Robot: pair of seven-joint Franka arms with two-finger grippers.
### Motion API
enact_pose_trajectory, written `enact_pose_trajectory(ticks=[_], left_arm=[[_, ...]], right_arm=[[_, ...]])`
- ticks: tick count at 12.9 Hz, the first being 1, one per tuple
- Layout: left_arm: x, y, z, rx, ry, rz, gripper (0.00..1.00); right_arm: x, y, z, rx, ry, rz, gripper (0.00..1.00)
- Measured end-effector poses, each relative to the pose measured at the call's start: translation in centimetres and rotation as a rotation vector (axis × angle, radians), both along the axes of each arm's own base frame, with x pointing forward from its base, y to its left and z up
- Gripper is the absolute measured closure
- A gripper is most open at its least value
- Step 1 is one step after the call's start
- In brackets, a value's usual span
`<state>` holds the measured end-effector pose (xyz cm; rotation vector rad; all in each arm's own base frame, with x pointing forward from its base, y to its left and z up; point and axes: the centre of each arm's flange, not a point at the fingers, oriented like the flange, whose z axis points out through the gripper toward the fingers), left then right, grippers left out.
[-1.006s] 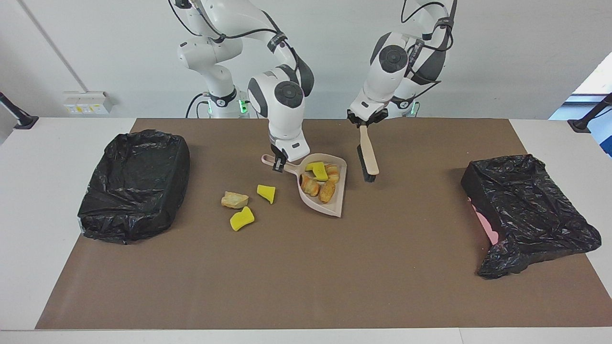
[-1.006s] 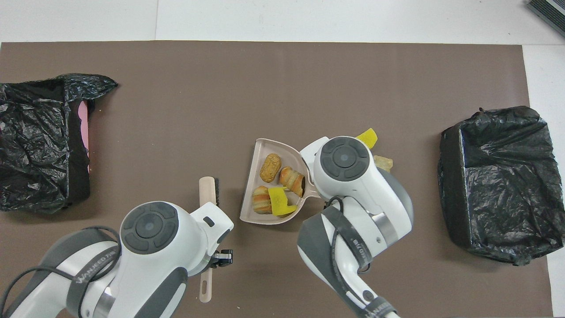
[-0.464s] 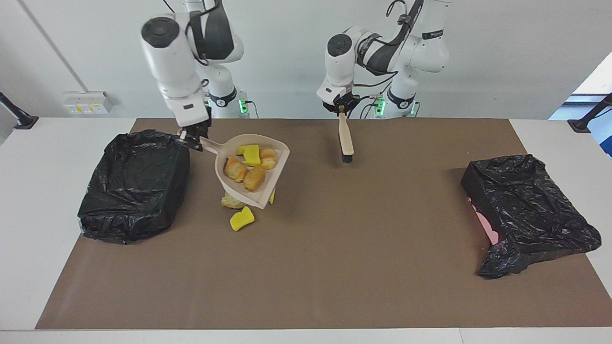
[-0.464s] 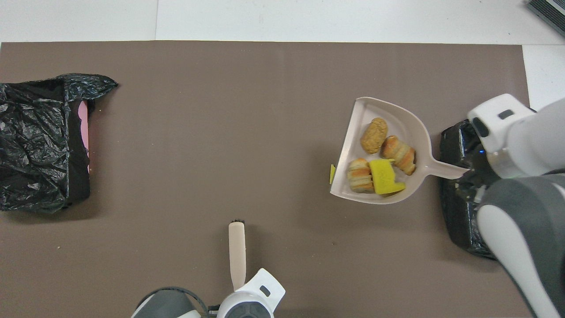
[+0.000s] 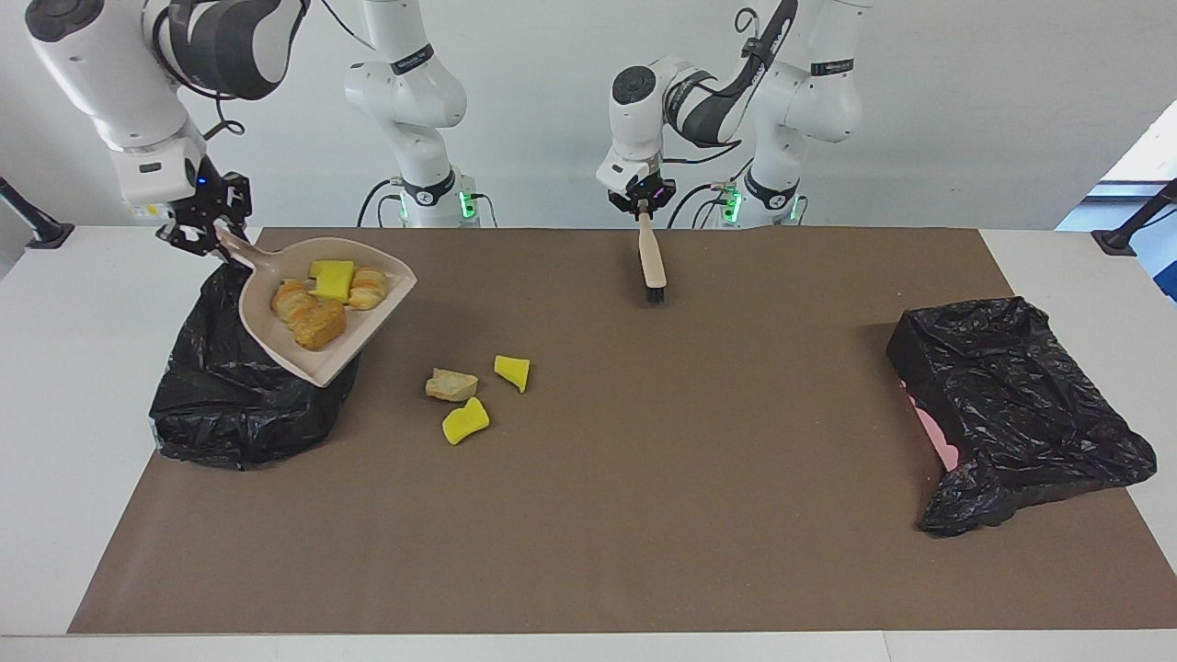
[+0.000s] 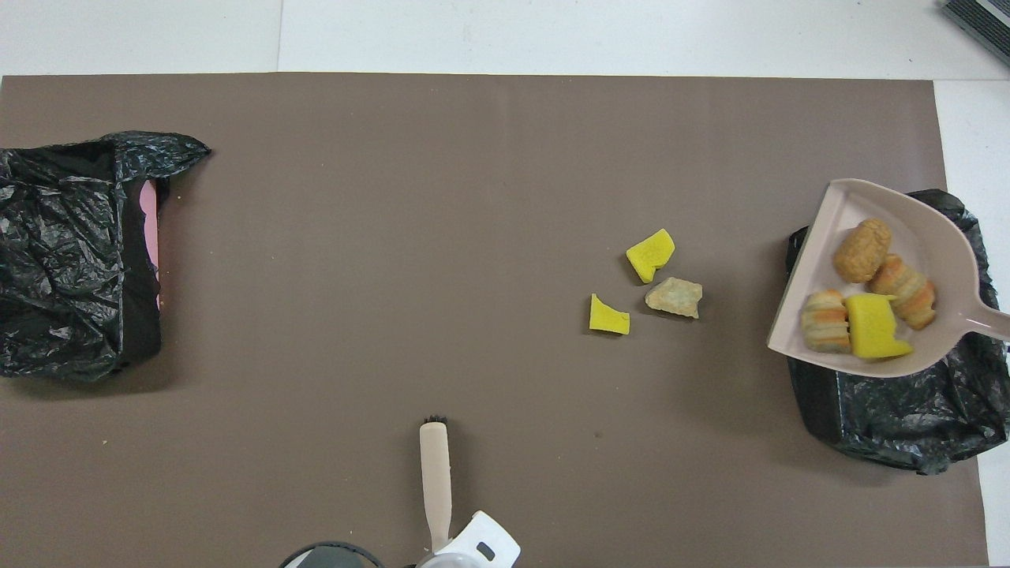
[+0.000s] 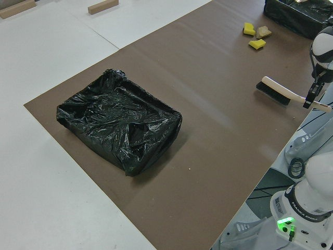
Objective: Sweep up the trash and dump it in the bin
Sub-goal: 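Carry the loaded dustpan with the right gripper over the nearer black bag, then tip the dustpan into the black bag with the right gripper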
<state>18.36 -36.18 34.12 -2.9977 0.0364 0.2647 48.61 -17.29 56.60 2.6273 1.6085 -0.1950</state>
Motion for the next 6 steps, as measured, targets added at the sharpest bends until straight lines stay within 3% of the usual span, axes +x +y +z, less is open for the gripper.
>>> enact_pose_trajectory(ticks=[4, 6], left_arm=[[0.1, -0.2, -0.7, -0.002, 0.010, -0.014, 0.74], [0.1, -0.2, -1.1, 0.001, 0.019, -0.031, 0.74]], right_arm=[[-1.5, -6.7, -0.1, -0.181, 0.030, 0.041, 0.67], [-1.5, -7.7, -0.7, -0.284, 0.083, 0.118, 0.67]])
